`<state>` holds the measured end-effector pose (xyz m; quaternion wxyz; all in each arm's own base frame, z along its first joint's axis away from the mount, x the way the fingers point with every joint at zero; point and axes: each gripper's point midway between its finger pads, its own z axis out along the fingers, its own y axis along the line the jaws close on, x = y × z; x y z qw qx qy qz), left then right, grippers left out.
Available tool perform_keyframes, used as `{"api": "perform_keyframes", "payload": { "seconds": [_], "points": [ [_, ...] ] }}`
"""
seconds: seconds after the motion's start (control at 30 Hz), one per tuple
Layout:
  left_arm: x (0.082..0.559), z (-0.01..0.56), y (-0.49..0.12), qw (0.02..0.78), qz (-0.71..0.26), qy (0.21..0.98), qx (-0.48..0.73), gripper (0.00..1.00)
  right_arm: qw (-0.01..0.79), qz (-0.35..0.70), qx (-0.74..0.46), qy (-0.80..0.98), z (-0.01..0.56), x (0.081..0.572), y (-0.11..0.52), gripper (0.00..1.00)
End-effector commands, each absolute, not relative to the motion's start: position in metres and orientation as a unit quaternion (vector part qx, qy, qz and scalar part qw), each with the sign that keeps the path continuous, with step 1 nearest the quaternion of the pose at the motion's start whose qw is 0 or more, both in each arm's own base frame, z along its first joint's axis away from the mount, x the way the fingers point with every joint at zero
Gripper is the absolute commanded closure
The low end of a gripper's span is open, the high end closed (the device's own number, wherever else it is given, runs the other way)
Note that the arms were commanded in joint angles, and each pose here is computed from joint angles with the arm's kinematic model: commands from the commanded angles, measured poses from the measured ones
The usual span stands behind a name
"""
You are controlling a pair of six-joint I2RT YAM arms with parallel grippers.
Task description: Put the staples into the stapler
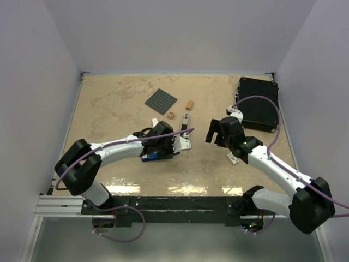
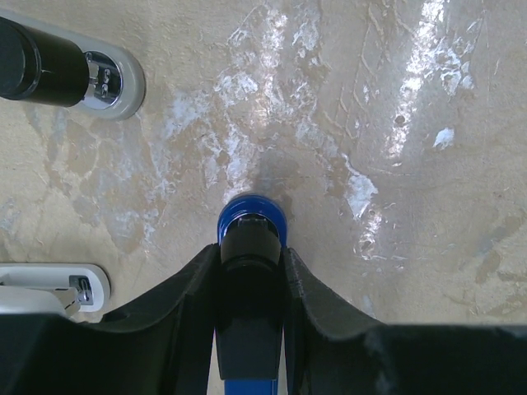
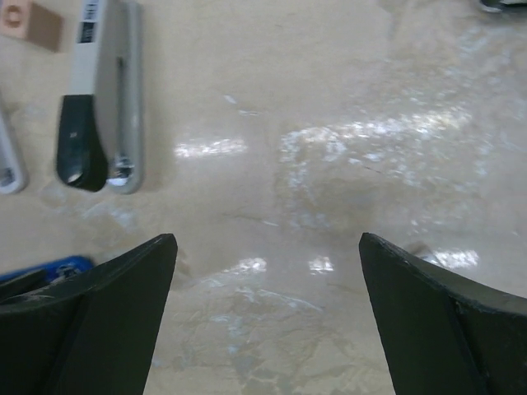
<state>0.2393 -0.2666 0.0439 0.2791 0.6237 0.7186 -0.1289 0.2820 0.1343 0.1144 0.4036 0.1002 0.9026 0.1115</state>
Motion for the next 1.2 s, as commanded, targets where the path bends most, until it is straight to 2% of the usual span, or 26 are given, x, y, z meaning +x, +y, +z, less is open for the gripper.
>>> {"api": "perform_keyframes", "payload": {
  "seconds": [0.0, 0.07, 0.17, 0.2, 0.3, 0.5, 0.7, 0.97, 1.17],
  "points": [
    [0.234, 0.041, -0.266, 0.257, -0.137, 0.722, 0.627, 0.52, 0.365, -0.001, 0.160, 0.917, 0.103, 0.271, 0.090, 0.02],
    [0.234, 0.045, -0.268, 0.260, -0.141, 0.722, 0.625, 0.43, 0.354, -0.017, 0.171, 0.919, 0.097, 0.267, 0.081, 0.01],
    [0.236, 0.061, -0.273, 0.284, -0.150, 0.717, 0.619, 0.23, 0.333, -0.013, 0.187, 0.924, 0.087, 0.264, 0.076, 0.01],
    [0.237, 0.068, -0.275, 0.295, -0.154, 0.716, 0.613, 0.13, 0.328, -0.015, 0.193, 0.924, 0.084, 0.263, 0.073, 0.02],
    [0.241, 0.097, -0.282, 0.346, -0.166, 0.704, 0.598, 0.00, 0.315, -0.021, 0.223, 0.922, 0.075, 0.261, 0.059, 0.02],
    [0.247, 0.171, -0.287, 0.482, -0.183, 0.655, 0.553, 0.00, 0.283, -0.008, 0.263, 0.922, 0.055, 0.252, 0.048, 0.02],
    [0.250, 0.217, -0.278, 0.558, -0.178, 0.635, 0.504, 0.00, 0.262, -0.029, 0.324, 0.909, 0.040, 0.243, 0.032, 0.02],
    [0.260, 0.234, -0.263, 0.596, -0.143, 0.633, 0.474, 0.00, 0.238, -0.006, 0.361, 0.902, 0.026, 0.240, 0.040, 0.05],
    [0.261, 0.239, -0.260, 0.602, -0.135, 0.630, 0.472, 0.00, 0.224, 0.013, 0.344, 0.912, 0.020, 0.240, 0.050, 0.15]
  ]
}}
